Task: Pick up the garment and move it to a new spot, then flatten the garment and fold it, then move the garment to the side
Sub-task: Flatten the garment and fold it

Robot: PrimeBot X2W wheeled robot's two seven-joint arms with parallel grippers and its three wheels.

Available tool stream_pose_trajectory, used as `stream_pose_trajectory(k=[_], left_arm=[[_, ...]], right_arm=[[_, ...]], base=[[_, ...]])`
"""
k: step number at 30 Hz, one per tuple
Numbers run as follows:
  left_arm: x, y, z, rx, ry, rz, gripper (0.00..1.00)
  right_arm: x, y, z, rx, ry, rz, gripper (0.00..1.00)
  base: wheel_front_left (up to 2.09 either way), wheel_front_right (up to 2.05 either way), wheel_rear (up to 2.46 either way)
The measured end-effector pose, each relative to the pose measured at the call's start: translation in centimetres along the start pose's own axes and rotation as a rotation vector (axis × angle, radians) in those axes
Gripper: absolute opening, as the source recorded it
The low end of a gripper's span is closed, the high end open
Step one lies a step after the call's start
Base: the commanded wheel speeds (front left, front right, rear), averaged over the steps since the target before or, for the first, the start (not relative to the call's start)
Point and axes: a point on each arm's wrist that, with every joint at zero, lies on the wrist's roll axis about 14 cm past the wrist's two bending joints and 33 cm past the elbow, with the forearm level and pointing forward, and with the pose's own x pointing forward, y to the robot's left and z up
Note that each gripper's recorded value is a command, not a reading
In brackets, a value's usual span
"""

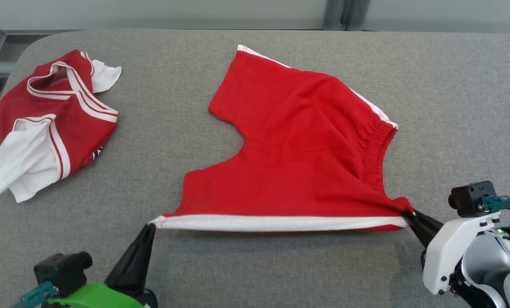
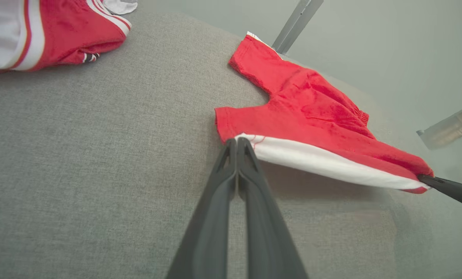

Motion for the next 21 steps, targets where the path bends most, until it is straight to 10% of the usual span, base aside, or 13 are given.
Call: stream_pose_trajectory(k=[21], left_arm=[[17.9, -4.8, 6.6, 0.459, -0.139, -0.239, 0.00]], right_arm=[[6.7, -1.1, 7.7, 0.115, -0.227, 0.038, 0.00]], base=[[0.00, 0.00, 0.00]])
